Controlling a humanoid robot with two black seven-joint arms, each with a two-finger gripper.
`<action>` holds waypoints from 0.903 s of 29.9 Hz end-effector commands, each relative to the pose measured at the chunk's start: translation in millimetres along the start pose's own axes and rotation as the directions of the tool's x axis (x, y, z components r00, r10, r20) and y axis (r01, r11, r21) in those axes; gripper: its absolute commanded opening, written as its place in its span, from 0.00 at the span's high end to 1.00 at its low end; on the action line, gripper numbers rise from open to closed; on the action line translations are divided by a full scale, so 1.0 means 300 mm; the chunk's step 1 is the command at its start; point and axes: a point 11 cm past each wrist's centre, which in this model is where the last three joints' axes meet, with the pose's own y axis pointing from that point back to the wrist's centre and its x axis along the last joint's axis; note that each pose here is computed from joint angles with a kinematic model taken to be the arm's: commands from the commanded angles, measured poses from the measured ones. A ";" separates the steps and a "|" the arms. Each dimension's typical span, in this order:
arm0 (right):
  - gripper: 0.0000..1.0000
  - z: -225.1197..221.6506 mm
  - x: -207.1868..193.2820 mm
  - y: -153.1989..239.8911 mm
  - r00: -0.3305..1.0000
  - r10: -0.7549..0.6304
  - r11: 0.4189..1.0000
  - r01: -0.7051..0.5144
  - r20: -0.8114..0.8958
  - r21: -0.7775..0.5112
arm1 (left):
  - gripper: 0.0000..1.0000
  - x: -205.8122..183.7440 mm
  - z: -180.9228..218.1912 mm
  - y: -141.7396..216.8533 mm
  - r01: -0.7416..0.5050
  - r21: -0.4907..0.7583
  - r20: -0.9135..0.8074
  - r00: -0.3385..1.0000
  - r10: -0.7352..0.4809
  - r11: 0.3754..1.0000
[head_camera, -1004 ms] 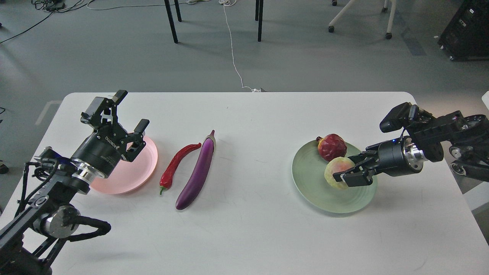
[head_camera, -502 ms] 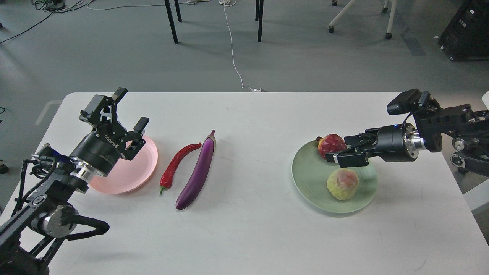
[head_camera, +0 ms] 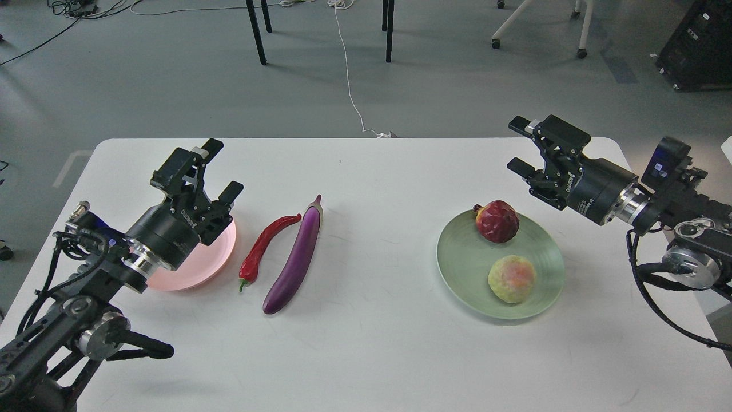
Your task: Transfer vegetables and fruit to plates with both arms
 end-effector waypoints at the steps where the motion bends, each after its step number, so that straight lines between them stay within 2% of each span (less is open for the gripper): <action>1: 0.03 0.074 0.031 0.067 0.961 0.106 0.991 -0.123 0.255 0.051 | 0.01 -0.048 0.013 -0.037 0.084 0.021 0.189 0.978 -0.086 0.996; 4: 0.03 0.113 0.068 0.138 0.913 0.139 0.980 -0.183 0.384 0.081 | 0.01 -0.127 -0.005 -0.083 0.198 0.082 0.356 0.910 -0.214 0.977; 6: 0.03 0.137 0.080 0.184 0.892 0.155 0.975 -0.208 0.426 0.082 | 0.01 -0.158 -0.011 -0.109 0.260 0.135 0.511 0.808 -0.292 0.956; 8: 0.03 0.159 0.082 0.217 0.879 0.168 0.972 -0.224 0.445 0.074 | 0.01 -0.142 -0.032 -0.121 0.280 0.219 0.667 0.656 -0.353 0.935; 11: 0.03 0.173 0.084 0.238 0.872 0.182 0.969 -0.238 0.455 0.069 | 0.01 -0.112 -0.044 -0.146 0.288 0.326 0.807 0.411 -0.423 0.901; 13: 0.03 0.175 0.081 0.240 0.871 0.182 0.969 -0.238 0.457 0.068 | 0.01 -0.057 -0.047 -0.170 0.258 0.403 0.857 0.229 -0.461 0.878; 16: 0.03 0.182 0.080 0.247 0.870 0.186 0.969 -0.239 0.457 0.062 | 0.02 -0.012 -0.060 -0.196 0.231 0.494 0.858 0.027 -0.513 0.838; 23: 0.03 0.181 0.079 0.246 0.875 0.183 0.970 -0.234 0.449 0.062 | 0.05 0.075 -0.129 -0.219 0.151 0.605 0.796 -0.109 -0.596 0.781; 27: 0.03 0.181 0.079 0.247 0.875 0.183 0.970 -0.234 0.448 0.061 | 0.11 0.055 -0.166 -0.210 0.176 0.628 0.778 -0.124 -0.616 0.758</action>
